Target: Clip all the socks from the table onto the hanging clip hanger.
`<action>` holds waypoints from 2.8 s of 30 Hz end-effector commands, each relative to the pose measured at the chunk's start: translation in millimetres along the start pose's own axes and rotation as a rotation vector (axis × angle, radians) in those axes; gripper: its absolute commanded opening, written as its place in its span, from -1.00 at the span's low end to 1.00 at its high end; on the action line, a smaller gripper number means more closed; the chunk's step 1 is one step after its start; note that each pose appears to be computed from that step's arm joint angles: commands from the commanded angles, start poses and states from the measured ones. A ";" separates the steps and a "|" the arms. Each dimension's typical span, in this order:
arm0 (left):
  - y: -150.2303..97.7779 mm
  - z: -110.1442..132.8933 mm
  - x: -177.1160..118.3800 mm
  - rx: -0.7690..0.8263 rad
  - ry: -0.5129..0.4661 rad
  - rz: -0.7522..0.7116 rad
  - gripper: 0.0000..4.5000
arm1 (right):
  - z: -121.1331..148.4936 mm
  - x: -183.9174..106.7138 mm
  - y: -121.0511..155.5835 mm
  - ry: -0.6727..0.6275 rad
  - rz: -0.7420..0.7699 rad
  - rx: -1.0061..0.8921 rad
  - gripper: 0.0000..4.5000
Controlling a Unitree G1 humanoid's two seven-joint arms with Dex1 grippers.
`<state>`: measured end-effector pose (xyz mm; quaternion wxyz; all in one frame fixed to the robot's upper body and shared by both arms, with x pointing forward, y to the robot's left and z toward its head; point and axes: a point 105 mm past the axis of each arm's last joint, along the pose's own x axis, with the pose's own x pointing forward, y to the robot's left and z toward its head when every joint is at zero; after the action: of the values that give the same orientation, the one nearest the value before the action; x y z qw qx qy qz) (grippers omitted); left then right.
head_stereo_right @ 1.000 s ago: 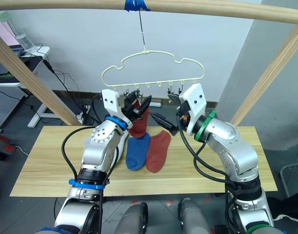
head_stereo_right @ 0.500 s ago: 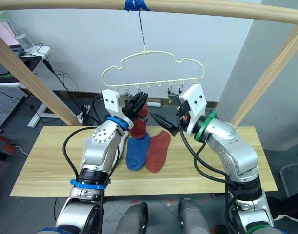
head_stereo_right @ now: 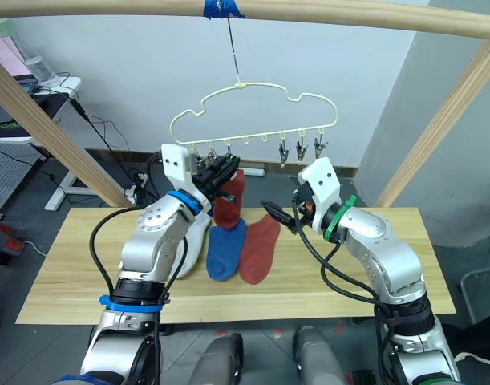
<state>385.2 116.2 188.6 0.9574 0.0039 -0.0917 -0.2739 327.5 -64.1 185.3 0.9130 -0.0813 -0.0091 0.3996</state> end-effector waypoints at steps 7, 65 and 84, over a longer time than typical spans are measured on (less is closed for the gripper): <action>-14.9 13.5 -17.8 -0.205 0.147 -0.187 -0.86 | -62.0 16.2 4.5 0.221 0.036 -0.048 1.00; 2.5 41.2 -17.4 -0.898 0.359 -0.255 -0.86 | -8.6 21.5 43.7 -0.076 0.175 -0.140 -0.98; 2.7 42.5 -18.8 -0.896 0.360 -0.263 -0.86 | -6.0 21.2 47.9 -0.090 0.195 -0.050 -0.98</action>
<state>366.7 128.6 217.4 0.8219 -0.3539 0.2215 -0.3875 314.0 -18.7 152.1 0.8711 -0.0970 -0.0176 0.4810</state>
